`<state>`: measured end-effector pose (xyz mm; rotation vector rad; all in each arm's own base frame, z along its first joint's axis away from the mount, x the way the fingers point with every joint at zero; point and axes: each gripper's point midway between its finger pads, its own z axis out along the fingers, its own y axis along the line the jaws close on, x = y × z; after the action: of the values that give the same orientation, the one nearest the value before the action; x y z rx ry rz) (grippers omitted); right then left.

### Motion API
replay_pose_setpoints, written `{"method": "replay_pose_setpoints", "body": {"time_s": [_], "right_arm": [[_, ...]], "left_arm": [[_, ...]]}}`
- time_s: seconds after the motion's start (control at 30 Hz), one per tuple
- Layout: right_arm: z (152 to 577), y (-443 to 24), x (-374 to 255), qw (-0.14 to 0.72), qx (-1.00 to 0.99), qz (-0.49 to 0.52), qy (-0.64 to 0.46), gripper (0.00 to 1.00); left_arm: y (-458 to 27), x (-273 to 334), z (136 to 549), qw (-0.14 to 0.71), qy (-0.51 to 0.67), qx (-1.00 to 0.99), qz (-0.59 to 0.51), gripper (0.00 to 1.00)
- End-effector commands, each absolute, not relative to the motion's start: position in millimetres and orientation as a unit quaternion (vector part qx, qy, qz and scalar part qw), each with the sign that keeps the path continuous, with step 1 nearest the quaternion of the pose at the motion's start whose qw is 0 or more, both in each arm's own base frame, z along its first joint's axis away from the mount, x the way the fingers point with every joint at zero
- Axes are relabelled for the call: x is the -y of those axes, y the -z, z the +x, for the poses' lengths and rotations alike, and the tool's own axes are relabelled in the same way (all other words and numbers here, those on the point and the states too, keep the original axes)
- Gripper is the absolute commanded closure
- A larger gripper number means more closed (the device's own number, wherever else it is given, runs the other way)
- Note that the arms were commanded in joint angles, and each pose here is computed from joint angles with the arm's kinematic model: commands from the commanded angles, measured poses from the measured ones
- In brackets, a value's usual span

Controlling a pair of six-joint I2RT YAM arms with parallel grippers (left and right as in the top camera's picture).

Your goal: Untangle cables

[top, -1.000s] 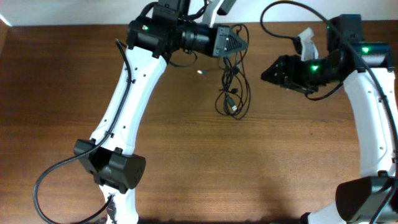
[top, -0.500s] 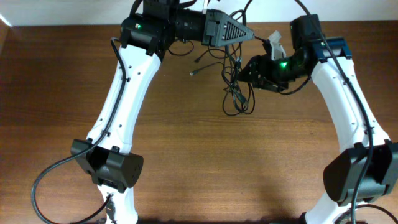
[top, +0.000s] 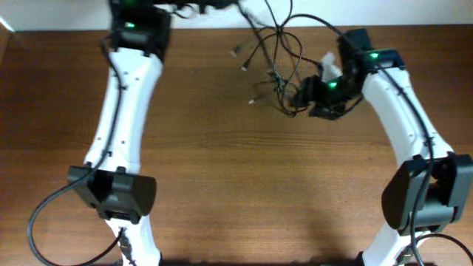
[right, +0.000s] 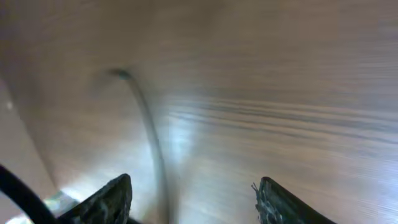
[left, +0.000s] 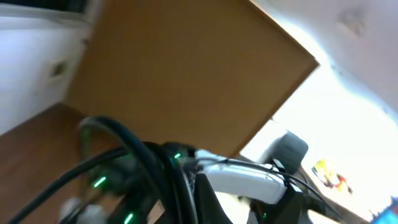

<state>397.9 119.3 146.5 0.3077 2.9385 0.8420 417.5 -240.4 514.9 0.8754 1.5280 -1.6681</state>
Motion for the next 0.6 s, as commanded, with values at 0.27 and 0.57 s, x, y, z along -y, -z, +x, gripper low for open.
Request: {"method": "replay_pose_setpoints", "body": {"time_s": [0.27, 0.57], "right_arm": [[377, -132, 28, 0.019, -0.951, 0.219, -0.216, 0.53], [353, -185, 47, 0.08, -0.951, 0.196, -0.224, 0.96]], "left_arm": [[-453, 102, 499, 0.416, 0.548, -0.71, 0.148, 1.0], [-296, 19, 507, 0.33, 0.197, -0.923, -0.032, 1.0]]}}
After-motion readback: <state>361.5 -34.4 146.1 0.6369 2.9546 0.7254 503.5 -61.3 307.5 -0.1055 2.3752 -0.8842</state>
